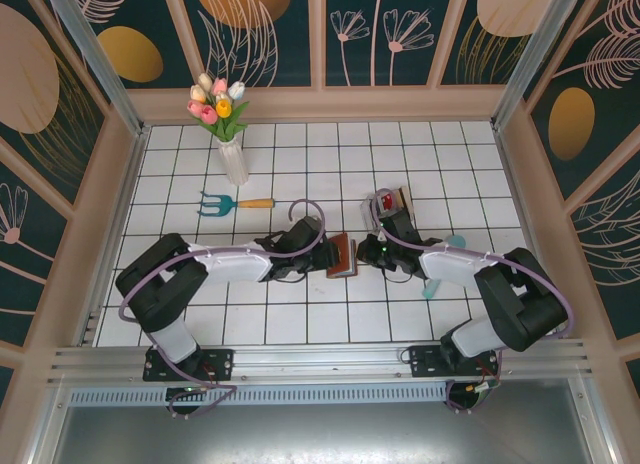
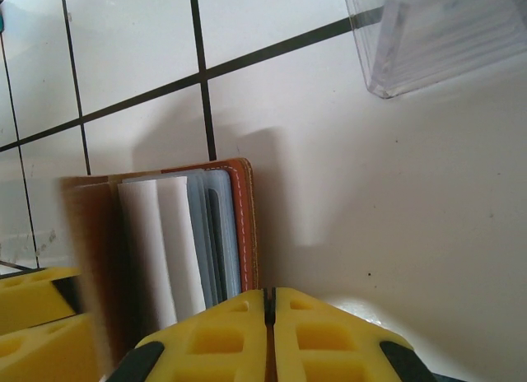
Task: Put the credit cards into the card holder
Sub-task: Close the card holder at the center of the table.
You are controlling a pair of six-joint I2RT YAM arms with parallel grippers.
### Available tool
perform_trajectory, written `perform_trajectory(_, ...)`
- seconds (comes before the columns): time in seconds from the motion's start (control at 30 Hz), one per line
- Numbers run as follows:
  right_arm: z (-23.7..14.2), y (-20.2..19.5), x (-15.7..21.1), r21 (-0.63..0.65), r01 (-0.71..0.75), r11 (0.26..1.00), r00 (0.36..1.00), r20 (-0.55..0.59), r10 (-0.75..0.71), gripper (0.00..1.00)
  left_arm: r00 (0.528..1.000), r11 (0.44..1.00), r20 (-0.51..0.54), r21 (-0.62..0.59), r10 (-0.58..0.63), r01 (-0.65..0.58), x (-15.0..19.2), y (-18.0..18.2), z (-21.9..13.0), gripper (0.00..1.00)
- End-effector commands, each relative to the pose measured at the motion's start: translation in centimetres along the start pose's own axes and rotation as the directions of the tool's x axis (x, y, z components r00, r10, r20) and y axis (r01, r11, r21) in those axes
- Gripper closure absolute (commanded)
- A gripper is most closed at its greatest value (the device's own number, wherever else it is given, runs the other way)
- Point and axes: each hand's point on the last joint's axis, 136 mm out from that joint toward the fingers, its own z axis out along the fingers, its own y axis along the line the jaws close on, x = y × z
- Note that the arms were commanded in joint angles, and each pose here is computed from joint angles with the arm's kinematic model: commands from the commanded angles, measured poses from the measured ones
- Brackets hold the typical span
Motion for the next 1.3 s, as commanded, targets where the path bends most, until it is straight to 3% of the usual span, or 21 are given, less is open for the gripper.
perform_trajectory(0.0,0.1,0.2,0.0,-0.017,-0.014,1.0,1.0,0.001,0.014,0.92,0.999,1.0,-0.045,0.01,0.023,-0.022,0.7,-0.1,1.2,0.5)
perform_trajectory(0.17,-0.3,0.3,-0.6,-0.023,-0.042,0.999,0.998,0.043,0.043,0.9,0.997,0.999,-0.071,-0.044,0.006,-0.009,1.9,2.0,2.3,0.51)
perform_trajectory(0.43,-1.1,4.5,-1.1,-0.163,-0.007,0.987,0.999,0.035,0.013,0.87,0.997,0.997,-0.083,-0.073,-0.008,0.002,2.7,3.3,2.7,0.55)
perform_trajectory(0.63,-0.5,4.9,-0.8,-0.105,0.029,0.994,0.999,0.028,-0.026,0.85,0.997,0.998,-0.081,-0.065,-0.012,0.007,2.7,3.1,2.9,0.57)
perform_trajectory(0.8,-1.2,6.2,-0.7,-0.14,0.062,0.988,0.998,0.019,-0.06,0.66,0.997,0.997,-0.081,-0.072,-0.012,0.007,2.8,3.3,2.9,0.58)
perform_trajectory(0.93,-2.8,8.2,-0.5,-0.213,0.123,0.969,0.992,0.007,-0.124,0.62,0.997,0.997,-0.079,-0.073,-0.015,0.009,2.7,3.3,3.0,0.58)
perform_trajectory(1.03,-4.4,7.8,-1.5,-0.17,0.143,0.975,0.989,0.061,-0.134,0.59,0.997,0.997,-0.078,-0.07,-0.017,0.011,2.8,3.3,3.0,0.59)
perform_trajectory(1.1,-5.2,6.3,-2.5,-0.12,0.121,0.985,0.988,0.109,-0.108,0.6,0.997,0.998,-0.076,-0.065,-0.019,0.014,2.7,3.2,3.0,0.6)
perform_trajectory(1.27,-5.2,2.0,-3.4,-0.088,-0.005,0.996,0.992,0.123,0.016,0.77,0.997,0.999,-0.079,-0.052,-0.019,0.015,2.9,3.0,3.0,0.61)
